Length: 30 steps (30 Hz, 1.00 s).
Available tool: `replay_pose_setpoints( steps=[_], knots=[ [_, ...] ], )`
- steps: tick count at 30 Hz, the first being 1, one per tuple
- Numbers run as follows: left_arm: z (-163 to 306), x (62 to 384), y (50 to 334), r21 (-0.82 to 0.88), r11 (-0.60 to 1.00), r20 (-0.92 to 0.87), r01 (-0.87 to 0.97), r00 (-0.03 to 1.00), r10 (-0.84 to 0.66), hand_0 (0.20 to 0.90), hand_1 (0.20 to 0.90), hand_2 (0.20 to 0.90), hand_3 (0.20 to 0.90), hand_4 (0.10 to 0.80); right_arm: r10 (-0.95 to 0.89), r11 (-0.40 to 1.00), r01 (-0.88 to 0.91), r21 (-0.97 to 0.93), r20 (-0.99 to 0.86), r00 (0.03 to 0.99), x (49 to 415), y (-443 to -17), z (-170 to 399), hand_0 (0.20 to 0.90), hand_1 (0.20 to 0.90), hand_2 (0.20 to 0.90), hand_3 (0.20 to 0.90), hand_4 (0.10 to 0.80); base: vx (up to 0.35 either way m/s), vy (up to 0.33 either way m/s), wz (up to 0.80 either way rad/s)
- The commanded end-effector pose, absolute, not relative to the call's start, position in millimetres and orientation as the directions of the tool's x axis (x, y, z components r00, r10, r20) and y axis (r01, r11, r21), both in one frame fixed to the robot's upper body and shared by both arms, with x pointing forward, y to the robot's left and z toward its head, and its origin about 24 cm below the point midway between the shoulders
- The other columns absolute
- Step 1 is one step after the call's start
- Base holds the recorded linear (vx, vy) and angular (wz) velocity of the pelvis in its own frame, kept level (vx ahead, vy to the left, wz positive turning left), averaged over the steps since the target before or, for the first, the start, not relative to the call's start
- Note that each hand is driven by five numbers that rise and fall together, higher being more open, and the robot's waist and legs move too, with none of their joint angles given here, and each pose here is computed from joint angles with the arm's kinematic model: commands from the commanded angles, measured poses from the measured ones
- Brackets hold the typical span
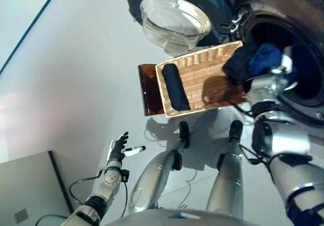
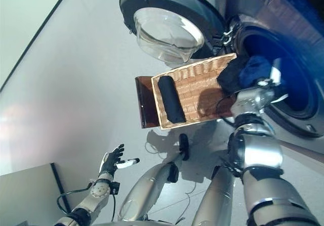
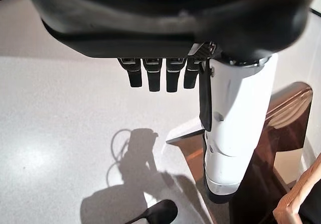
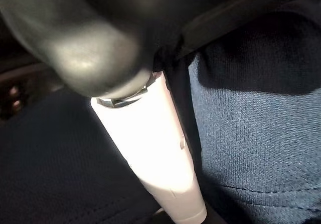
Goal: Pick up the clothes and place them into the washing machine
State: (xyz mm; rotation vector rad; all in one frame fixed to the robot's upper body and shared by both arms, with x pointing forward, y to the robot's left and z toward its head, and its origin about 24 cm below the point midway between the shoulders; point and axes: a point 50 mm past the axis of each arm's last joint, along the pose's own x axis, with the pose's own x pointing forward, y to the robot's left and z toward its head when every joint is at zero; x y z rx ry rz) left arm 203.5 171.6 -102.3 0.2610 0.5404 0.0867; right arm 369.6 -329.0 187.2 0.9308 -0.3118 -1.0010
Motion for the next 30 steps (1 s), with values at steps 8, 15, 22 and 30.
replay_pose_setpoints(
  steps=[8, 15, 22, 30],
  knots=[
    [-92, 196, 201, 0.281, 0.955, -0.428, -0.094, 0.879, 0.212, 0.900, 0.900, 0.900, 0.900, 0.800, -0.863, 0.500, 0.368, 0.784, 0.487, 0.134, 286, -371, 410, 0.900, 0.900, 0.900, 0.900, 0.800, -0.031, -0.022, 0.07],
    [-102, 191, 194, 0.269, 0.961, -0.488, -0.069, 0.850, 0.198, 0.900, 0.900, 0.900, 0.900, 0.800, -0.890, 0.448, 0.462, 0.765, 0.331, 0.314, 320, -380, 355, 0.900, 0.900, 0.900, 0.900, 0.800, -0.001, -0.004, 0.01],
    [-106, 190, 185, 0.250, 0.967, -0.510, -0.042, 0.843, 0.168, 0.900, 0.900, 0.900, 0.900, 0.800, -0.871, 0.428, 0.502, 0.752, 0.195, 0.450, 350, -364, 298, 0.900, 0.900, 0.900, 0.900, 0.800, 0.000, 0.000, 0.00],
    [-110, 190, 183, 0.264, 0.964, -0.532, -0.028, 0.830, 0.170, 0.900, 0.900, 0.900, 0.900, 0.800, -0.832, 0.409, 0.536, 0.739, 0.060, 0.552, 372, -337, 241, 0.900, 0.900, 0.900, 0.900, 0.800, -0.003, 0.002, -0.03]
  ],
)
